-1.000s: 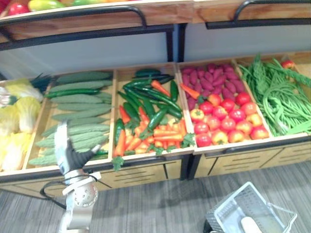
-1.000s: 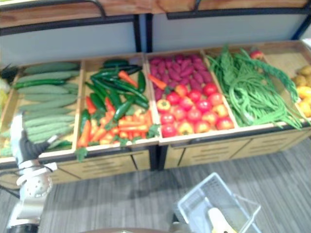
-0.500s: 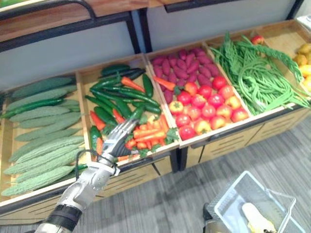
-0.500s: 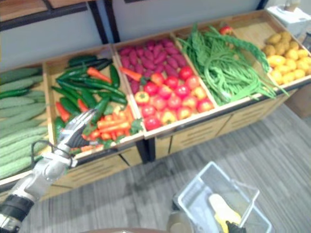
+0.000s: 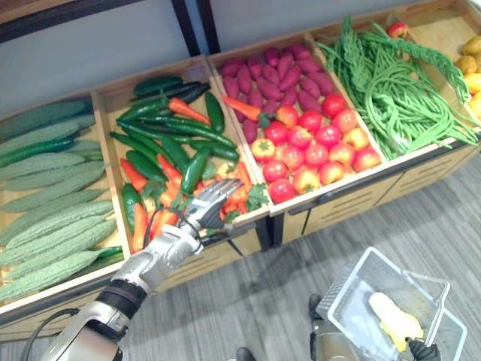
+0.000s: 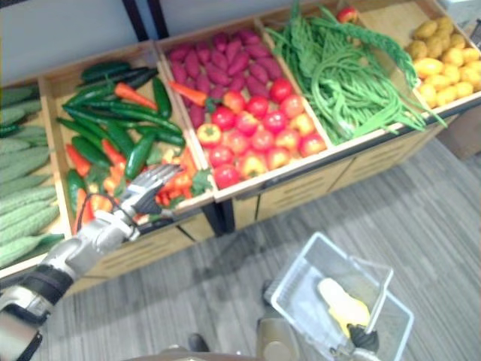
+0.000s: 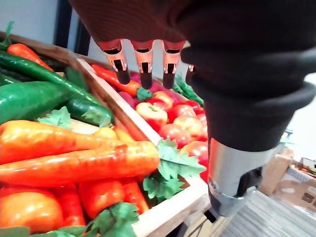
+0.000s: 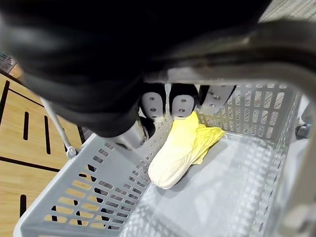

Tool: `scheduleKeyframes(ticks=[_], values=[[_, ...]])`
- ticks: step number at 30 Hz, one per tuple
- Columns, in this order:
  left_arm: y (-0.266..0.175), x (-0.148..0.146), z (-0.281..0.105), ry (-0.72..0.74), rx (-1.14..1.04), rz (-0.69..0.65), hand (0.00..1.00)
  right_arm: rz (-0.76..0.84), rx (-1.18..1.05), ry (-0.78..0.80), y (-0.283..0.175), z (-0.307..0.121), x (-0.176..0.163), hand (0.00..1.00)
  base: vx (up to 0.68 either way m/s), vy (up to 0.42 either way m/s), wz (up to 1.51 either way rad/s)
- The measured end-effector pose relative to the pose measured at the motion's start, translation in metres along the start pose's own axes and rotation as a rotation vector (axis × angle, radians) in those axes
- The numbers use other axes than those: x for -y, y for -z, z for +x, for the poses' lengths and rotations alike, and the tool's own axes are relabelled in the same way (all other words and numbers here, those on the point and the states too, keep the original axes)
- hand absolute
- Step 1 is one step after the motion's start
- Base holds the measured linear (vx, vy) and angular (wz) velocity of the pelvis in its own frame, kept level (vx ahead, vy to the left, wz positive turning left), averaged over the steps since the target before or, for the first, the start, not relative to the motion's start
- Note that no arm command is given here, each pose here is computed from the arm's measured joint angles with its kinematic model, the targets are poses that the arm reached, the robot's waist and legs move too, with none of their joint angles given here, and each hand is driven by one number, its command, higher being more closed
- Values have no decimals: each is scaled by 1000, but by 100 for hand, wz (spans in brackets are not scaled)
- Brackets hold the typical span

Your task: Pick vegetable in the basket

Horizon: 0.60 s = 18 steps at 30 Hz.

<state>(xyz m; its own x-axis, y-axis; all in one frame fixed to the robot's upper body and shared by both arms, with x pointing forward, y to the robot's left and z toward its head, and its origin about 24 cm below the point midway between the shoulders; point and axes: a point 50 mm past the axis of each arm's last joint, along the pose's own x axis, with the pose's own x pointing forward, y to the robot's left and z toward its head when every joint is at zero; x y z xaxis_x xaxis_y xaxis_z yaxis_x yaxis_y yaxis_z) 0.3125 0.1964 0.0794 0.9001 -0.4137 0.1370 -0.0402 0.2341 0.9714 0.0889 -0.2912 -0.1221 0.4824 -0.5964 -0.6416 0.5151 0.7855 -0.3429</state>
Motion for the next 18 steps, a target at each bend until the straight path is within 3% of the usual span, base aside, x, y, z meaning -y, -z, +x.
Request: scheduleKeyframes(ticks=[18], values=[[7,-32,28,-143,-69,63,0,-1,31,14,-8,1,-2,100,-10,-36,6]])
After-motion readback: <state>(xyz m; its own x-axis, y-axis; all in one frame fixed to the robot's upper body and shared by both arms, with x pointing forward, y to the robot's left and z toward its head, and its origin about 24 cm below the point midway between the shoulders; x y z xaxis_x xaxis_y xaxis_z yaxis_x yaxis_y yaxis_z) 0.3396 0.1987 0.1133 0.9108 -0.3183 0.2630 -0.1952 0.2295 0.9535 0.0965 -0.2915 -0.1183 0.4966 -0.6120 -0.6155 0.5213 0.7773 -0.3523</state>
